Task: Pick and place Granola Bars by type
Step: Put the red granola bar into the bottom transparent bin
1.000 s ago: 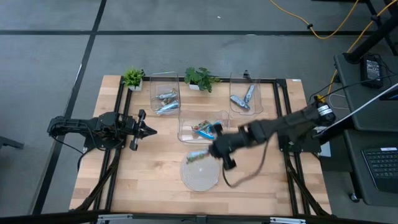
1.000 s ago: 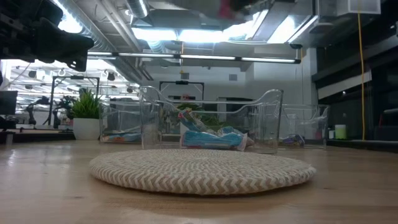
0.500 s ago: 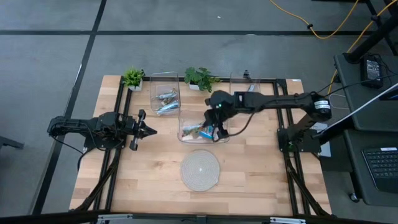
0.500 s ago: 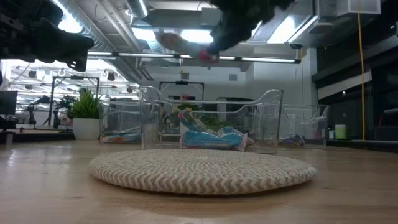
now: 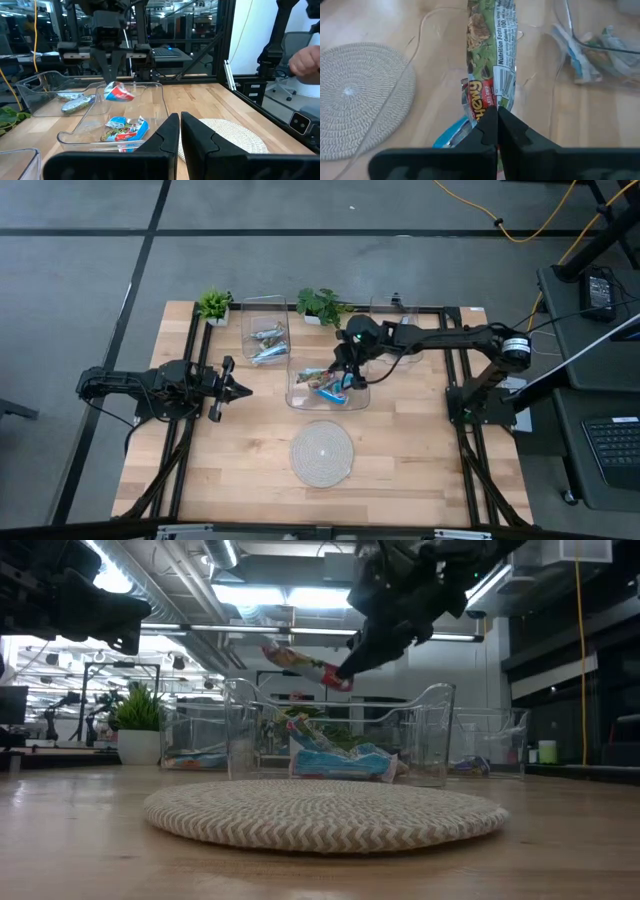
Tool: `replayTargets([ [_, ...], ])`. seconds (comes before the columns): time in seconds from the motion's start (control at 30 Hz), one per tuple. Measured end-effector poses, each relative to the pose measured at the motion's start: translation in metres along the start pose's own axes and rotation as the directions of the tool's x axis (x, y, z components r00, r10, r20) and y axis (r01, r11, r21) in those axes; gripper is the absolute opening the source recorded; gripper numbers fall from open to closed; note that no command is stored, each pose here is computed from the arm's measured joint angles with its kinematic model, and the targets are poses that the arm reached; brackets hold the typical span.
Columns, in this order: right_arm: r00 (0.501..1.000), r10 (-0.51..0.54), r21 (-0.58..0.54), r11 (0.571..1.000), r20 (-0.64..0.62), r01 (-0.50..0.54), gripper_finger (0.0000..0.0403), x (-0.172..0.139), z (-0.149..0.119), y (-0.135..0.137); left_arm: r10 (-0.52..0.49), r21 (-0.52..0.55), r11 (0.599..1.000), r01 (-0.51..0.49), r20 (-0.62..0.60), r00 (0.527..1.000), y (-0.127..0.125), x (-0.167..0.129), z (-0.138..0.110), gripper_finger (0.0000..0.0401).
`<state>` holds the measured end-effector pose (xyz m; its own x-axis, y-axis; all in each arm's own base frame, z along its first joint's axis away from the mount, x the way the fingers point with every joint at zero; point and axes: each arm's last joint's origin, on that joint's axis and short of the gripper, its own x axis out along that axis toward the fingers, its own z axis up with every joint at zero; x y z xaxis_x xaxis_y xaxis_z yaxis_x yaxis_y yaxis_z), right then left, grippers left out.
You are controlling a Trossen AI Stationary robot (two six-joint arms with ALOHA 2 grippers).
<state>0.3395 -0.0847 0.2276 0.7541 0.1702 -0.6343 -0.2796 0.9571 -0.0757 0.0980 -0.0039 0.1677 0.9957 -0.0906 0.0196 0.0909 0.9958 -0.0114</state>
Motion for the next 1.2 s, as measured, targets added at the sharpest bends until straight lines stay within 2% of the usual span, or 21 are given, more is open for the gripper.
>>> replayTargets([
  [0.13, 0.999, 0.041, 0.015, 0.999, -0.001, -0.041, 0.0005, 0.005, -0.01, -0.003, 0.0, 0.0, 1.0, 0.0, 0.001, 1.0, 0.0, 0.0, 0.0, 0.0008],
  [0.4, 0.998, 0.055, -0.03, 0.998, 0.013, -0.055, 0.0005, 0.013, -0.012, -0.005, 0.0, 0.0, 1.0, 0.0, 0.0, 1.0, 0.0, 0.0, 0.0, 0.0013],
  [1.2, 0.999, 0.045, -0.054, 0.998, 0.031, -0.043, 0.0005, 0.018, -0.016, -0.013, 0.0, 0.0, 1.0, 0.0, 0.0, 1.0, 0.0, 0.0, 0.0, 0.0009],
])
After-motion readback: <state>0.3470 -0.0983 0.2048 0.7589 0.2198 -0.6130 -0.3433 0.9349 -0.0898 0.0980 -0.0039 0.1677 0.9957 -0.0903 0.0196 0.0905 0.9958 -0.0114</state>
